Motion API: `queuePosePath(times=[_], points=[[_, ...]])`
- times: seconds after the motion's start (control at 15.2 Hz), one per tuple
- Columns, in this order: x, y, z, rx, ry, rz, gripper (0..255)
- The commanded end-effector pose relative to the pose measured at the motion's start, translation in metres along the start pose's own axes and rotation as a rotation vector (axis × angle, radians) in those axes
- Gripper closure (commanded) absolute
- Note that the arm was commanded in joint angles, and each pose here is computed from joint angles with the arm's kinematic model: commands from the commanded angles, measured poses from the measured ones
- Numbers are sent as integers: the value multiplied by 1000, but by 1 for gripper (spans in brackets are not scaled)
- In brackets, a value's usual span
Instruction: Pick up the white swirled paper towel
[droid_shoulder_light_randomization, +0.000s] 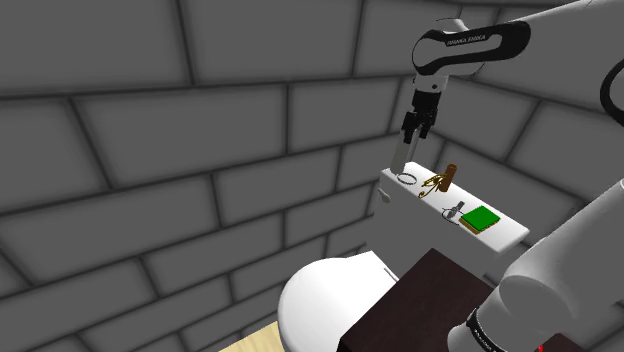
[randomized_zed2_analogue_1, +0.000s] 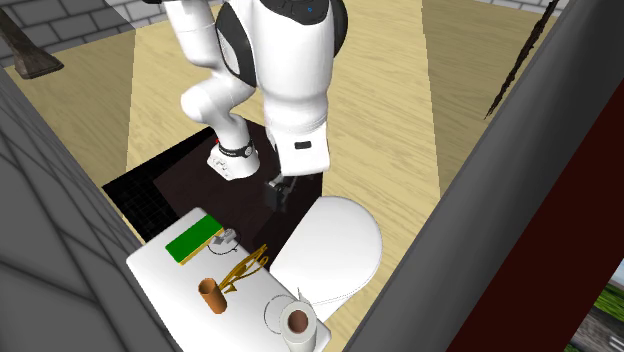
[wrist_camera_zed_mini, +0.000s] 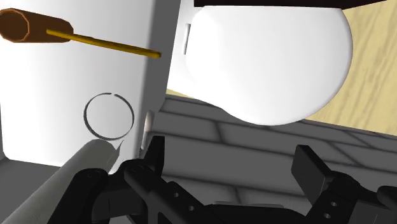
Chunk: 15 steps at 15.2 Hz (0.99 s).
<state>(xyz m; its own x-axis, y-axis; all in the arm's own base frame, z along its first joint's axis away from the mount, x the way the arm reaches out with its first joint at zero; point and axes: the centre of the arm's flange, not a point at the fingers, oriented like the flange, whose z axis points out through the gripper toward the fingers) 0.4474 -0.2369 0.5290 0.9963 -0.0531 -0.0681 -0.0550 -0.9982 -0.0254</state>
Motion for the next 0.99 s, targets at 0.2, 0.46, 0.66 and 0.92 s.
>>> queuePosePath(times=[0.2,0.46,0.66,0.92], points=[[36,57,3,0,13,7,0],[63,102,4,1,24,14,0],[83,135,5,2,31,19,0],[106,173,5,4,40,24,0]])
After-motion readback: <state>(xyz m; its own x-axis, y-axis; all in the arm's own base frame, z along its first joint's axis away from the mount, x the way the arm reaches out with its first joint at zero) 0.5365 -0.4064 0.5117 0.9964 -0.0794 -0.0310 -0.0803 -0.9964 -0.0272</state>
